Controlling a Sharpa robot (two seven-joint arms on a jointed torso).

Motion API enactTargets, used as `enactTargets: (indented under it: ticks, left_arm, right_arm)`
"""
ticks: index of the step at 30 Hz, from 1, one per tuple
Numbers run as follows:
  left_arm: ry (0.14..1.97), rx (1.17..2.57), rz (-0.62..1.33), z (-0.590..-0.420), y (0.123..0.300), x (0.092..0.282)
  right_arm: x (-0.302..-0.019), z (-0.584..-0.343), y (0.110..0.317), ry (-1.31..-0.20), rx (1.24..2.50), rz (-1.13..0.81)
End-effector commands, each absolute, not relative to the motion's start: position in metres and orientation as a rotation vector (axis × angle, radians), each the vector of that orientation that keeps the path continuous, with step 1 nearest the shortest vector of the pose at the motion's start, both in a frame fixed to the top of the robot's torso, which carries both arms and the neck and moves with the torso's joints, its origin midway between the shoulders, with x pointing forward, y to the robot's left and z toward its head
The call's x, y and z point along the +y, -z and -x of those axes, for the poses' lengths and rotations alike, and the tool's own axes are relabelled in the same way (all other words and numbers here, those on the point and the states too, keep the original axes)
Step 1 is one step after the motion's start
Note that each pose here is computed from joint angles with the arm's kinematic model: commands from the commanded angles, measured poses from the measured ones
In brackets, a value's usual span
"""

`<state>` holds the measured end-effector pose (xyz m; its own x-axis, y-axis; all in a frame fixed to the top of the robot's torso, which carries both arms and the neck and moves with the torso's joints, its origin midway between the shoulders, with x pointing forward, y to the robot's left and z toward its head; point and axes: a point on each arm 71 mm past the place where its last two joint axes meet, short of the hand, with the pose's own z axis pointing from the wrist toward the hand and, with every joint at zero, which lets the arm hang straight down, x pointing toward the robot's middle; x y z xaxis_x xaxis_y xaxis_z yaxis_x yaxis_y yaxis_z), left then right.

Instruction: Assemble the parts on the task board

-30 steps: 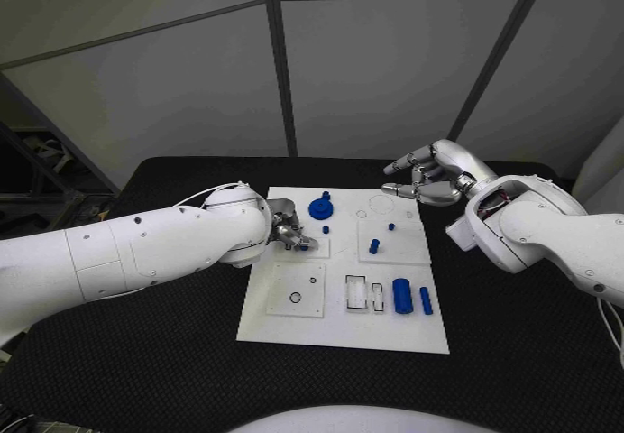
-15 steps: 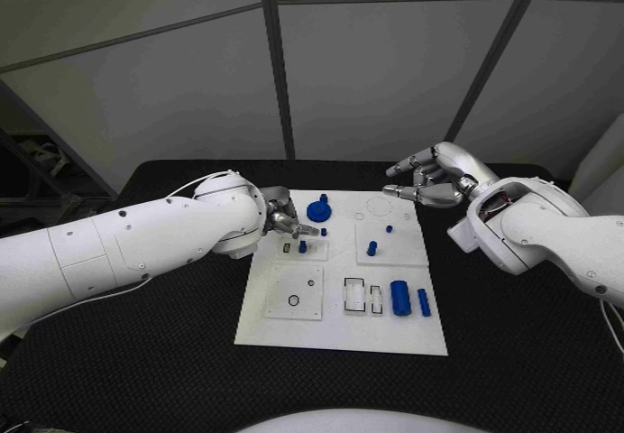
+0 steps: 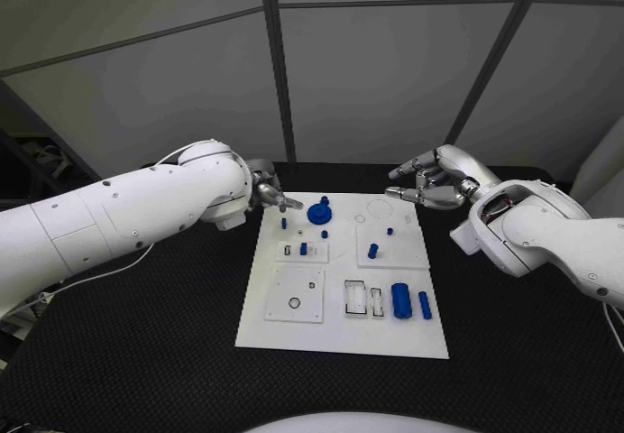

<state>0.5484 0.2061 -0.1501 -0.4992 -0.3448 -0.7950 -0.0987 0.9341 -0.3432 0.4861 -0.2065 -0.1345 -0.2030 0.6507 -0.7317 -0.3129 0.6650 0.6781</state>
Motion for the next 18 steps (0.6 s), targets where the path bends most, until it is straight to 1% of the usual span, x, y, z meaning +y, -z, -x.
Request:
enactTargets:
  ticks: [1, 4, 8, 13, 18]
  left_arm:
    - [0.282, 2.136, 0.308, -0.558, 0.153, 0.211]
    - [0.255, 2.148, 0.317, -0.565, 0.155, 0.216]
    - [0.233, 2.161, 0.322, -0.57, 0.158, 0.221]
    - [0.207, 2.185, 0.317, -0.573, 0.164, 0.224]
    - [0.189, 2.213, 0.301, -0.574, 0.171, 0.222]
  right_arm:
    - [-0.205, -0.486, 0.134, -0.9, 1.546, -0.288]
    - [-0.204, -0.487, 0.134, -0.902, 1.547, -0.287]
    - [-0.204, -0.487, 0.134, -0.902, 1.548, -0.287]
    - [-0.203, -0.487, 0.134, -0.903, 1.549, -0.286]
    - [-0.202, -0.487, 0.134, -0.903, 1.55, -0.286]
